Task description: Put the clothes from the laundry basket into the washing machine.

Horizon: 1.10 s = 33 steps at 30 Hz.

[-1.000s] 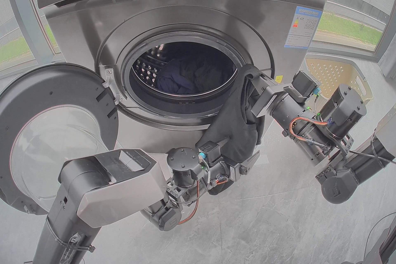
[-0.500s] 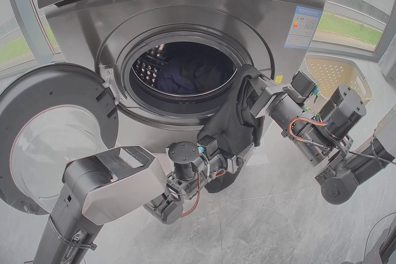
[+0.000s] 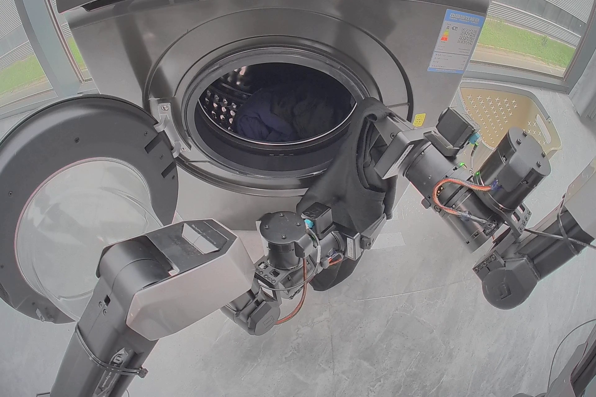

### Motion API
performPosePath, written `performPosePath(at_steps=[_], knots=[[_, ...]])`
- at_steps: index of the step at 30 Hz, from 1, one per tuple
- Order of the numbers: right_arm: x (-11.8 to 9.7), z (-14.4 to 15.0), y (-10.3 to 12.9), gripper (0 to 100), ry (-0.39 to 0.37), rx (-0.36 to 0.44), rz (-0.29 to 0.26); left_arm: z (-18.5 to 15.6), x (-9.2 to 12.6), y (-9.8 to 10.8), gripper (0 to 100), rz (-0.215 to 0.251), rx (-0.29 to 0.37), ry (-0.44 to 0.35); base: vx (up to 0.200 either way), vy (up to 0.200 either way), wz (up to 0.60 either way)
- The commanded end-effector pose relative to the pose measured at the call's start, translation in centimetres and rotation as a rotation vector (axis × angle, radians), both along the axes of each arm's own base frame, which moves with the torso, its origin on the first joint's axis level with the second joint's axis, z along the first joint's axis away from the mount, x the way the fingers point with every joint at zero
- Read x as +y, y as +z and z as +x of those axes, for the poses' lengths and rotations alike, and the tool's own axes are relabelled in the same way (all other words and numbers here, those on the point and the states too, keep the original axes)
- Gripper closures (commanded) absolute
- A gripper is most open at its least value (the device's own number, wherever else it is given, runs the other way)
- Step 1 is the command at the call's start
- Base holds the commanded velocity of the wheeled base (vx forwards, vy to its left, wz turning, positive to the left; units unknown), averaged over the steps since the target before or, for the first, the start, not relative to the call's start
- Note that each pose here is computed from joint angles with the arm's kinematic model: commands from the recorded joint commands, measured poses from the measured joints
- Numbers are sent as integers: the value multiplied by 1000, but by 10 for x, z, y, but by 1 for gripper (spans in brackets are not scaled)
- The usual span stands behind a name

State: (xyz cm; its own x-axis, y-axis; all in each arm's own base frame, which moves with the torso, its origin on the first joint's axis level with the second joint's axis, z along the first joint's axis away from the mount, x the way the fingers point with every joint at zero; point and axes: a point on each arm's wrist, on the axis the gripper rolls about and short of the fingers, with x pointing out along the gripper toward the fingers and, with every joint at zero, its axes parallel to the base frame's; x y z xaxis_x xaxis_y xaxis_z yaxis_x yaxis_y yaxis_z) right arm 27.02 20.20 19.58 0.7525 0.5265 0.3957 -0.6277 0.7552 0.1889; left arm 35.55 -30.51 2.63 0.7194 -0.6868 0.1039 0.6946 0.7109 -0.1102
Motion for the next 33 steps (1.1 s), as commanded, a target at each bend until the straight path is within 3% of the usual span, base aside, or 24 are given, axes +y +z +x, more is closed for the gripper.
performPosePath(at_steps=[1, 3, 4, 13, 18, 27, 33], knots=[[1, 0, 0, 100, 2, 0, -1, 4, 0, 2, 0, -8, -7, 21, 0, 0, 0], [1, 0, 0, 100, 2, 0, -1, 3, 0, 1, 0, -9, -7, 29, 0, 0, 0], [1, 0, 0, 100, 2, 0, -1, 3, 0, 1, 100, -9, -7, 29, 0, 0, 0], [0, 0, -1, 100, 1, 2, -1, 3, 0, 5, 100, -17, -16, 29, 0, 0, 0], [0, 0, -1, 100, 1, 5, -2, -4, 6, 17, 100, -20, -19, 32, 0, 0, 0], [-4, 3, -2, 100, -15, 7, -4, -66, 58, 58, 100, 22, 21, 7, 0, 0, 0], [-6, 3, -2, 100, -29, 12, 3, -88, 94, 71, 100, 31, 34, 23, 0, 0, 0]])
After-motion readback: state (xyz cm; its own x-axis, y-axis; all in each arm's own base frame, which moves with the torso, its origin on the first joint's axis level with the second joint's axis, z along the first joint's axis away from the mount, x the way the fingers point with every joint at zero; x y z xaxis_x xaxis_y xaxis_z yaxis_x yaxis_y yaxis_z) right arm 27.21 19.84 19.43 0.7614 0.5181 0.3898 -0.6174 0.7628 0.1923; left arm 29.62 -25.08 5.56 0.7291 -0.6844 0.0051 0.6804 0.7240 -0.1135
